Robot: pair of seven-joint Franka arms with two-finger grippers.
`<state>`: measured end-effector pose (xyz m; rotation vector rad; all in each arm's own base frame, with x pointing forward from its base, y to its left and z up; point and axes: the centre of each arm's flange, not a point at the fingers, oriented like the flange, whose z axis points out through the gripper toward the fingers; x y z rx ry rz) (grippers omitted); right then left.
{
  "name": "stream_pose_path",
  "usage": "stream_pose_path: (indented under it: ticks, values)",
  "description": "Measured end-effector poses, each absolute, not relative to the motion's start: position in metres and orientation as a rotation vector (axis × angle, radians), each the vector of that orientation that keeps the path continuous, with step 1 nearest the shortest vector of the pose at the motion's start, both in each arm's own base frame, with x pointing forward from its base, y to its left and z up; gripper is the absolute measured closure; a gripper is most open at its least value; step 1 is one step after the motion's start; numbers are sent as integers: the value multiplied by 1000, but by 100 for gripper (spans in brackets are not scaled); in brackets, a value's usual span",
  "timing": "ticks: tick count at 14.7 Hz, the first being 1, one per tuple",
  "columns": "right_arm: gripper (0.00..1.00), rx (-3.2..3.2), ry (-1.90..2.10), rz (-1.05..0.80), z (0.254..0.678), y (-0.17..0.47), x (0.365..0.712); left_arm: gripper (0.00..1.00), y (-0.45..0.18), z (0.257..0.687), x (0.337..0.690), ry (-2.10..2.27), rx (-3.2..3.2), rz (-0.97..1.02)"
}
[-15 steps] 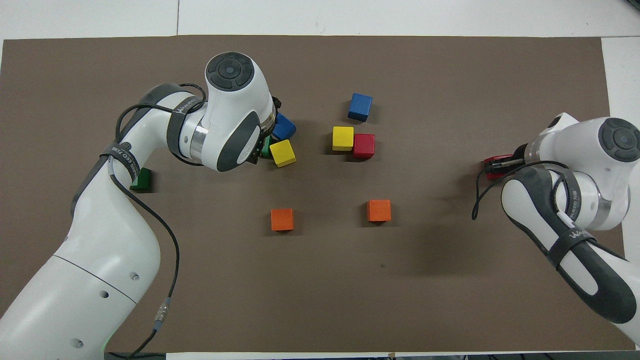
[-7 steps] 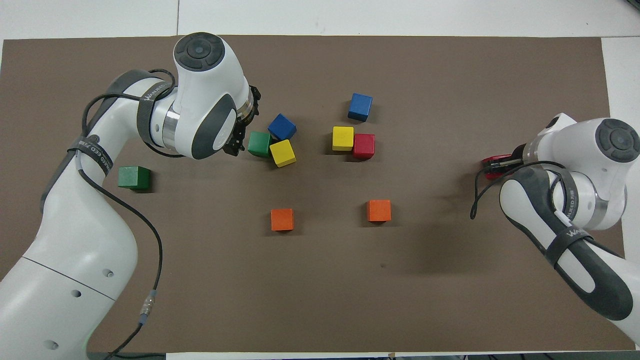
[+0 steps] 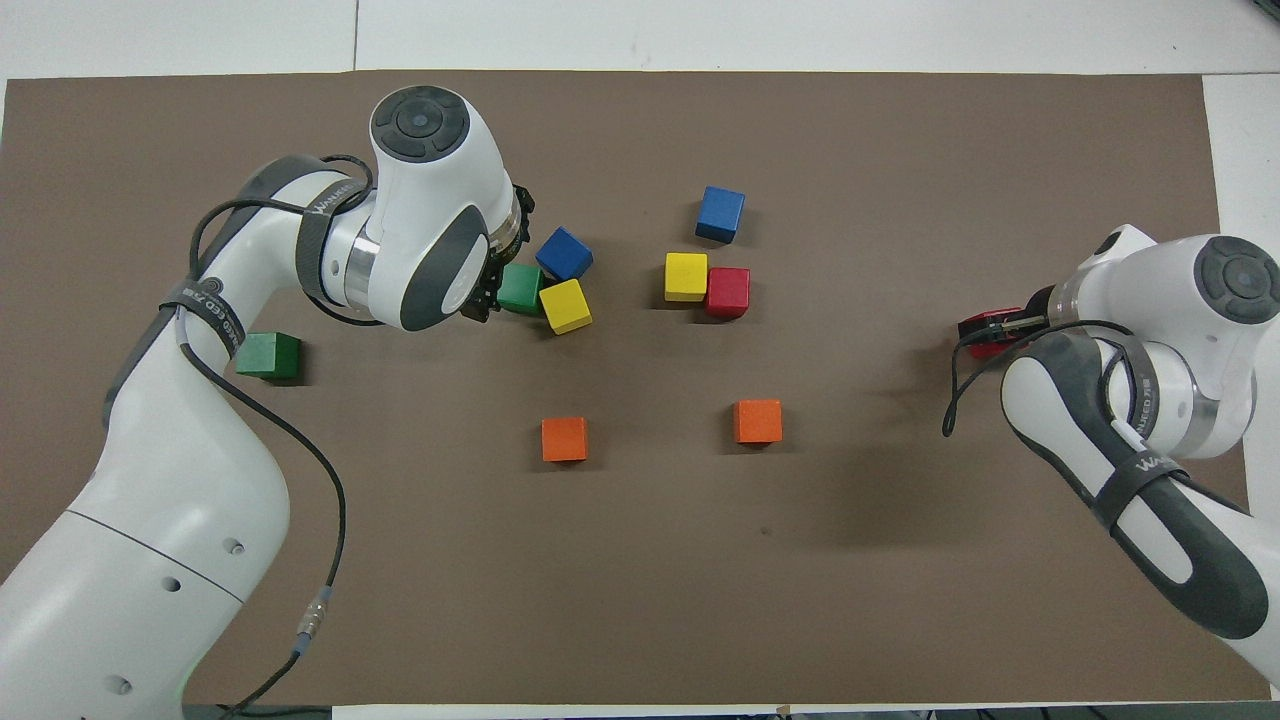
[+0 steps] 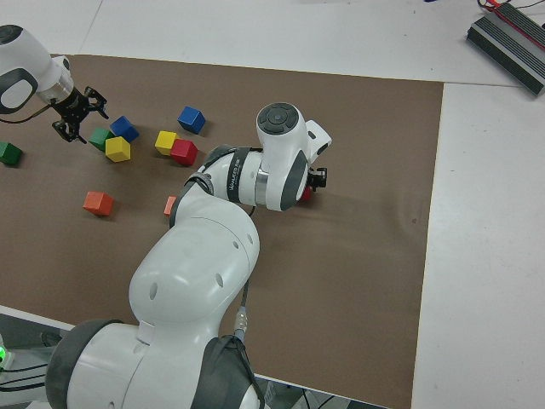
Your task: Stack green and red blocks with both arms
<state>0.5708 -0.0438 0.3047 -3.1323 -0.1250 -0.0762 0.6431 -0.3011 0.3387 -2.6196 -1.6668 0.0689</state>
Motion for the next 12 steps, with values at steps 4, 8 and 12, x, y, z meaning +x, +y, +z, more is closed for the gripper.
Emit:
stream_pose_path:
  ticks: [4, 8, 12]
  values:
    - [0, -3129, -128, -19, 343, -44, 581, 0, -303, 326, 637, -1656, -2624, 75]
    - [0, -3129, -127, -34, 403, -37, 589, 0, -303, 312, 628, -1645, -2627, 78]
    - [0, -3124, -121, -64, 444, 27, 603, 9, -303, 315, 624, -1643, -2627, 74]
